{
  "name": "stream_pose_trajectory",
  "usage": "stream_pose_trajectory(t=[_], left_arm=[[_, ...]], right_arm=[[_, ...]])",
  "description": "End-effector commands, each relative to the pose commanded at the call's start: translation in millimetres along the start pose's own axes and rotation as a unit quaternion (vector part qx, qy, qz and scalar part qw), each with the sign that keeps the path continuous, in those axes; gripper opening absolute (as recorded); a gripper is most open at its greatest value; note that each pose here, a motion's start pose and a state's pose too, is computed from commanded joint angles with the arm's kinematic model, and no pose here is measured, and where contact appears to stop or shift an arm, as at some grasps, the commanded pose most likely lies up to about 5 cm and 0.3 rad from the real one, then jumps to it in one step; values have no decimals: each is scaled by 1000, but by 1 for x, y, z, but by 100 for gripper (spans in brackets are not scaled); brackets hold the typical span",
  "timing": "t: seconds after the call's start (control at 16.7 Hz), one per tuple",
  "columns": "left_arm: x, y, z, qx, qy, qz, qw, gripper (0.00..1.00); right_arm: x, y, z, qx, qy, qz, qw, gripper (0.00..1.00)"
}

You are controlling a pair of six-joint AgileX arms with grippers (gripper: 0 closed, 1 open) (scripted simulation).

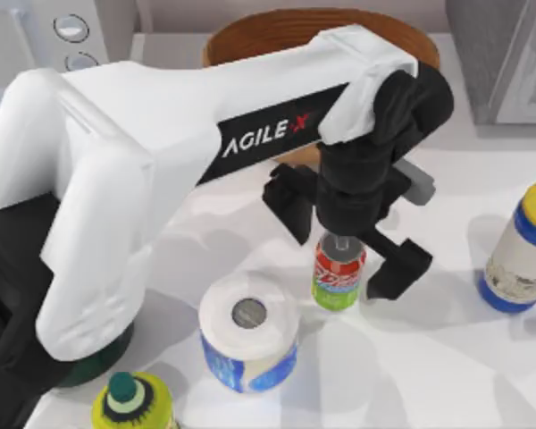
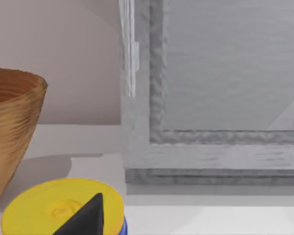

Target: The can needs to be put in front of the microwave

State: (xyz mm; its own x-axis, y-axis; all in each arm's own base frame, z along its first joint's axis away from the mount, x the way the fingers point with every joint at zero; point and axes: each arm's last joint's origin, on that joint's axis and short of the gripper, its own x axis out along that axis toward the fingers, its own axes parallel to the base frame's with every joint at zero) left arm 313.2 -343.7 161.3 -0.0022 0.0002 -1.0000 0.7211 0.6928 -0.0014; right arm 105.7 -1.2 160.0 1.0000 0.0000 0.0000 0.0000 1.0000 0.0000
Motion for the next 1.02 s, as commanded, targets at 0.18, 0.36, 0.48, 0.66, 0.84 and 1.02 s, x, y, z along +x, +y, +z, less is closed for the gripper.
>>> stream_pose_trajectory(t=[0.18, 0.36, 0.48, 0.66, 0.84, 1.02], left_arm=[[1, 0, 0, 0, 0, 0, 1000, 100], [1, 0, 0, 0, 0, 0, 1000, 85], [1, 0, 0, 0, 0, 0, 1000, 70], [1, 0, 0, 0, 0, 0, 1000, 47], [1, 0, 0, 0, 0, 0, 1000, 25], [1, 0, 0, 0, 0, 0, 1000, 2]], right_arm=[[0, 0, 0, 0, 0, 0, 1000, 100], [0, 0, 0, 0, 0, 0, 1000, 100], [0, 0, 0, 0, 0, 0, 1000, 100], [0, 0, 0, 0, 0, 0, 1000, 100], [0, 0, 0, 0, 0, 0, 1000, 100], [0, 0, 0, 0, 0, 0, 1000, 100]])
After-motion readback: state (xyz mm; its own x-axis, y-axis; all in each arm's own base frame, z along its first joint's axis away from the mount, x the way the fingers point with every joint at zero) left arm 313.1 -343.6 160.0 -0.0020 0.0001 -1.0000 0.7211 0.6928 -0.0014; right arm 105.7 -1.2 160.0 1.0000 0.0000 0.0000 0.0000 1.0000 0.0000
